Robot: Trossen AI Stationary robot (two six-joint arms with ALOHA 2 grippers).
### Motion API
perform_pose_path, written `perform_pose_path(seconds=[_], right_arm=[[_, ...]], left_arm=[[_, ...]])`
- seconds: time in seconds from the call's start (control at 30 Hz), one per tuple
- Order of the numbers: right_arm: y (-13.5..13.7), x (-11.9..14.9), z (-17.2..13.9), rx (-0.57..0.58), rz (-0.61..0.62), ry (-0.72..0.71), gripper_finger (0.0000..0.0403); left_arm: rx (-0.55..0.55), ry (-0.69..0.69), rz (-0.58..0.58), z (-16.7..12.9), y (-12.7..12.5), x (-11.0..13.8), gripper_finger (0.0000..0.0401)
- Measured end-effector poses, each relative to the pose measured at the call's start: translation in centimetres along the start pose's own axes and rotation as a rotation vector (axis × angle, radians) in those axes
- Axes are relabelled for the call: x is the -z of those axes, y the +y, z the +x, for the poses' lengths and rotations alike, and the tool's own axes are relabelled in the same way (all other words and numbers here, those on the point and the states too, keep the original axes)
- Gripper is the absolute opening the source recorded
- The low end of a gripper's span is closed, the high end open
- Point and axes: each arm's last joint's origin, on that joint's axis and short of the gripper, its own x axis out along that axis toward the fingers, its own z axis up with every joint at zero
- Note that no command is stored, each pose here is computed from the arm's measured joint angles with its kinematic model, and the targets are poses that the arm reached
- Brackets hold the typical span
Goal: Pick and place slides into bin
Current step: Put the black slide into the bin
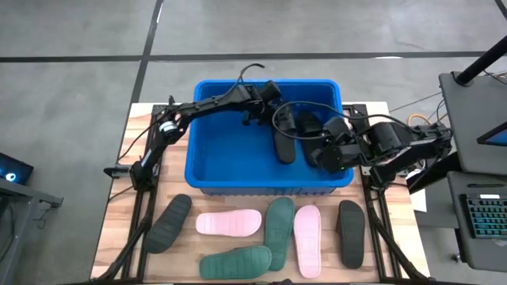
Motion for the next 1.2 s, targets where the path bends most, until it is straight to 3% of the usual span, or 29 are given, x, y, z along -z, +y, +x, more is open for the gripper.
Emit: perform_pose_path(seconds=[0.53, 0.73, 0.97, 1.2], right_arm=[[0.6, 0.1, 0.4, 0.005, 0.024, 0.016, 0.0008], [0.6, 0.1, 0.4, 0.005, 0.046, 0.017, 0.0008], [0.6, 0.1, 0.4, 0.002, 0.046, 0.022, 0.0008], [0.6, 0.1, 0.4, -0.001, 0.047, 0.026, 0.0008]], left_arm=[[-0.016, 0.026, -0.009, 1.4, 1.1, 0.2, 0.01], [0.033, 0.019, -0.004, 1.5, 0.7, 0.1, 0.01], [-0.003, 0.039, -0.011, 2.8, 1.9, 0.5, 0.01], [0.127, 0.019, -0.014, 3.1, 1.1, 0.2, 0.0099]])
